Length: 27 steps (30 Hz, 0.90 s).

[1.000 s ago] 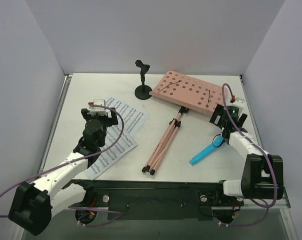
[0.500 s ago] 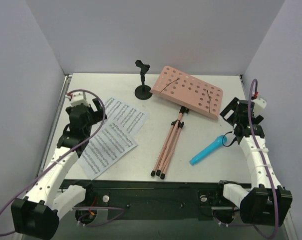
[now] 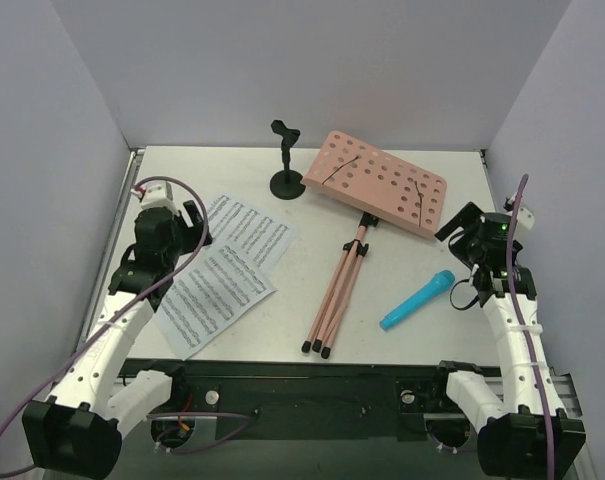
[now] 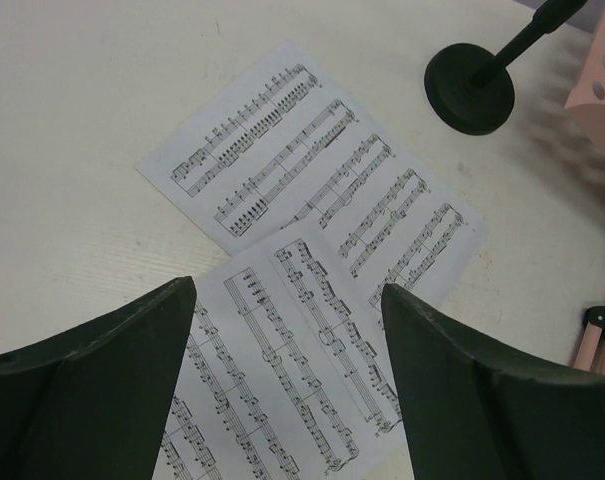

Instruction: Set up the instrument practice props

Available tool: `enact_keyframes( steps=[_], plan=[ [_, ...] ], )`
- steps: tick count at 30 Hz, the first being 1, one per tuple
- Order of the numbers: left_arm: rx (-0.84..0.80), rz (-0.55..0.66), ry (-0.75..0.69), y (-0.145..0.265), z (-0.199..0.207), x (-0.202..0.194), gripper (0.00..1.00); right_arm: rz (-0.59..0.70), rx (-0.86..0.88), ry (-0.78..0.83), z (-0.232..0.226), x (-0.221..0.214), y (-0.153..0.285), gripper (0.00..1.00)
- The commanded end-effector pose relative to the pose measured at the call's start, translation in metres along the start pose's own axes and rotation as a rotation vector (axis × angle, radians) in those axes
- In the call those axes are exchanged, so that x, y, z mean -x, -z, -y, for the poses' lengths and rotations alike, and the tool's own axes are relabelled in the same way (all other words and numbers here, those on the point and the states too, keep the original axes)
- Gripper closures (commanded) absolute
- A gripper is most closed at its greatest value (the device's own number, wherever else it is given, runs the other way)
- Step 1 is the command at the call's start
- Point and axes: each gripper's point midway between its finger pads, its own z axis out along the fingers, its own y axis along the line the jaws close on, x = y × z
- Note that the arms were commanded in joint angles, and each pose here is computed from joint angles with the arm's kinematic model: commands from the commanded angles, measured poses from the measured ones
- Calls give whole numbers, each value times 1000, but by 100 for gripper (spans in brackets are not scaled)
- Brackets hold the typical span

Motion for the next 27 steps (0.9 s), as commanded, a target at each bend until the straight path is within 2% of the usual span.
enact_keyframes(
  steps=[1,5,9,14,19,25,27],
  plan=[
    [-73,-90,-24,-7,19,-12,15,-110,131,-68,-32,-10,1,0],
    [-69,-113,-98,-7,43,-30,16,-143,223,-34,-57,-17,0,0],
    [-165,-137,-194,6,92,-56,16,-190,278,77,-84,-37,9,0],
    [-279,-191,-170,11,126,-89,16,-307,374,15,-113,-77,12,6],
    [-374,-238,-196,18,162,-114,16,-402,357,-18,-123,-113,-9,8],
    [-455,-261,-202,25,193,-135,17,-455,327,-20,-131,-132,-36,12],
    [-470,-267,-206,26,202,-140,17,-436,354,-25,-142,-129,-46,13]
  ],
)
